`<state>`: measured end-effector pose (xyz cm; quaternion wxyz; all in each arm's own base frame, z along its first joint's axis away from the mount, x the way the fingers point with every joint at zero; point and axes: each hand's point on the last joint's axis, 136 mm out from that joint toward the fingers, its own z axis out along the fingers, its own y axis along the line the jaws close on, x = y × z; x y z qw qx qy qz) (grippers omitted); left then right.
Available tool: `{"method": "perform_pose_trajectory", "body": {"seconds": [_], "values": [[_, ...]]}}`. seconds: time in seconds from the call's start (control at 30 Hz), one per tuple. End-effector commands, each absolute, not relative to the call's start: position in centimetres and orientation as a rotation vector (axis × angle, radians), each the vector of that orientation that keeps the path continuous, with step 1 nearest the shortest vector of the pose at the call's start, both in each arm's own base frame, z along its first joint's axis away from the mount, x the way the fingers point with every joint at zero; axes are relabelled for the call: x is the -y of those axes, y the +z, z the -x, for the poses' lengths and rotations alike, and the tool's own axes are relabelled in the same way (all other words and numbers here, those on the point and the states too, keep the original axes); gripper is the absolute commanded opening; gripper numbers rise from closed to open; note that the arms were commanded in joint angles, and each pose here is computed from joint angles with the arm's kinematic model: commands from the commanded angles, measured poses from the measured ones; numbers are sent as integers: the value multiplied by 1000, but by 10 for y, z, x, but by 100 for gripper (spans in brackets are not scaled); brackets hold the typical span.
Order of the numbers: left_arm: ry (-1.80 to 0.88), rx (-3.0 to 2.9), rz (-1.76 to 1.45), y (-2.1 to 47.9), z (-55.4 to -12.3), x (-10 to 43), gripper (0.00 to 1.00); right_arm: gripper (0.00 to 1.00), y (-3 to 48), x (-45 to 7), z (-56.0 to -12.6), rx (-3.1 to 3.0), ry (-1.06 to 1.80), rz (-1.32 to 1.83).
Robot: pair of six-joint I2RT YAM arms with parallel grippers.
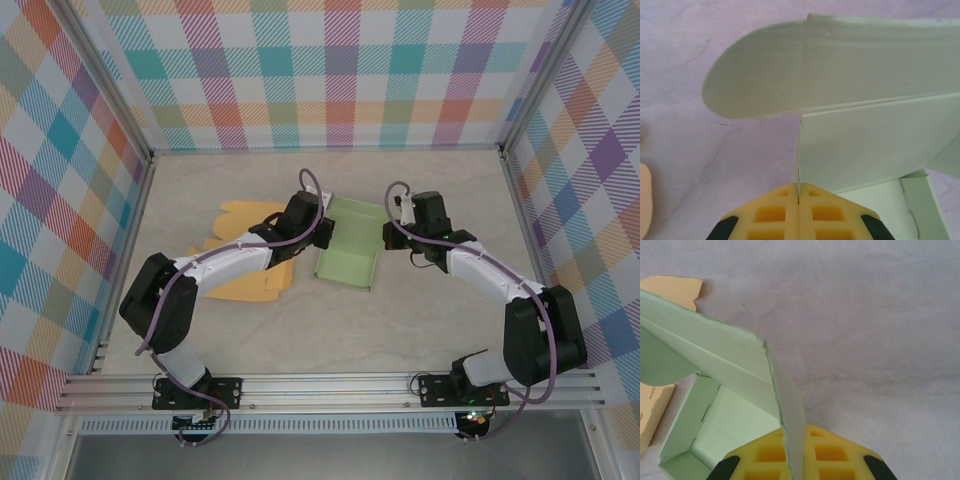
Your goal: Fold the paper box
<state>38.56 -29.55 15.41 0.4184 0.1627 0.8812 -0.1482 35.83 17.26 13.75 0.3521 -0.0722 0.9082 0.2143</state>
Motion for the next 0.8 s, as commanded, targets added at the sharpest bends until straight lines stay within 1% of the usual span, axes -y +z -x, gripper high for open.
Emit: {"method": "perform_pose_trajectory", "body": {"seconds": [0.0, 0.17, 0.4, 0.43, 0.53, 0.77], "values": [[-420, -2132, -245, 182, -392, 298, 0, 0, 167, -182, -373, -2231, 538, 152], [-411, -2113, -147, 184, -397, 293, 0, 0, 173, -185, -392, -2190, 435, 133], [-417, -2087, -58, 186, -406, 292, 0, 0, 184, -192, -430, -2153, 328, 145], [-416, -2086, -45, 184, -406, 291, 0, 2, 184, -195, -434, -2154, 329, 147], [-416, -2087, -18, 176, -407, 288, 0, 6, 177, -202, -435, -2167, 337, 156], [-433, -2087, 29, 162, -400, 282, 0, 7, 162, -210, -421, -2157, 377, 122]]}}
